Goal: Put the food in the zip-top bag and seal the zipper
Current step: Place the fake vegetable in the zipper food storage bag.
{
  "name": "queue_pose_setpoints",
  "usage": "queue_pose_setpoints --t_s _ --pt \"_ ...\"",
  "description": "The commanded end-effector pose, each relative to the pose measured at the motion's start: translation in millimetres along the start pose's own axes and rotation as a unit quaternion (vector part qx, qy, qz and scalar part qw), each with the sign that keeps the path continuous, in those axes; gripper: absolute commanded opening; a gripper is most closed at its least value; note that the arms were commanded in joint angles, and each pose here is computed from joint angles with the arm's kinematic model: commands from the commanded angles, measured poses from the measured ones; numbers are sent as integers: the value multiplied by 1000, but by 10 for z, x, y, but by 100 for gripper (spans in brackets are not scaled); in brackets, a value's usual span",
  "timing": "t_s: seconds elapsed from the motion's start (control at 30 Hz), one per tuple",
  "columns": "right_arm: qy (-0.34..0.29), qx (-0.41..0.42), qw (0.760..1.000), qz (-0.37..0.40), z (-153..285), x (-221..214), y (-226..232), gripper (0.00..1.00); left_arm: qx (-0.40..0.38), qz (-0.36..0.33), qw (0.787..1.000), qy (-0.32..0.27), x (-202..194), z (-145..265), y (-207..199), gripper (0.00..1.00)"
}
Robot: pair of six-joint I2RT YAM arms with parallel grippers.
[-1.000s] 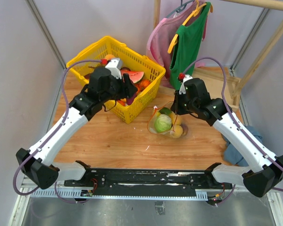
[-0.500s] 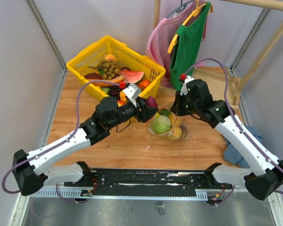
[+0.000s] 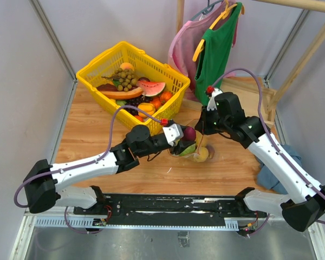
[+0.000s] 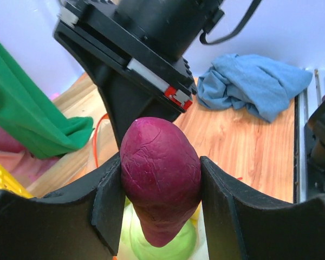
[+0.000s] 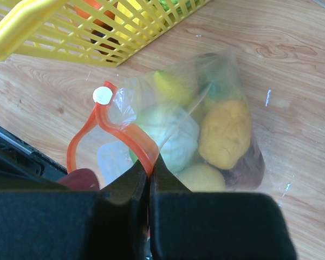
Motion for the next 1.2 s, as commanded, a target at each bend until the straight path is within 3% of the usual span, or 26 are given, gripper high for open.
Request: queue_pose_setpoints --t_s 0.0,0.13,0.33,0.6,0.7,0.8,1.0,1.17 --pt "-25 21 999 -9 88 84 50 0 -17 -62 998 -23 -25 -89 -33 7" --pt "-27 20 999 -8 101 89 48 1 -2 -7 1000 -21 -68 -151 -42 6" --pt "-31 18 999 -19 94 90 44 1 68 176 982 -25 -88 -236 -20 8" --pt "-41 18 998 -35 92 87 43 1 162 352 921 37 -288 -248 0 10" --pt "-48 24 998 -43 97 94 57 1 198 424 882 54 -375 -219 -8 12" --pt "-45 31 997 -48 74 73 67 1 221 453 861 67 -436 -229 0 16" --pt "-30 47 997 -55 30 0 90 1 262 487 827 103 -569 -331 12 29" --pt "-20 51 997 -60 3 -71 76 0 286 492 814 115 -640 -364 40 55"
Point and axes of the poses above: each gripper's point midway between its finger pads, its own z axis back along the fingers, its own y axis along the line the jaws close on, x = y × z, the point moved 5 cm from there along z, back along the fingers, and after that the axes turned 8 degrees about -z, right-handed, at the moved point
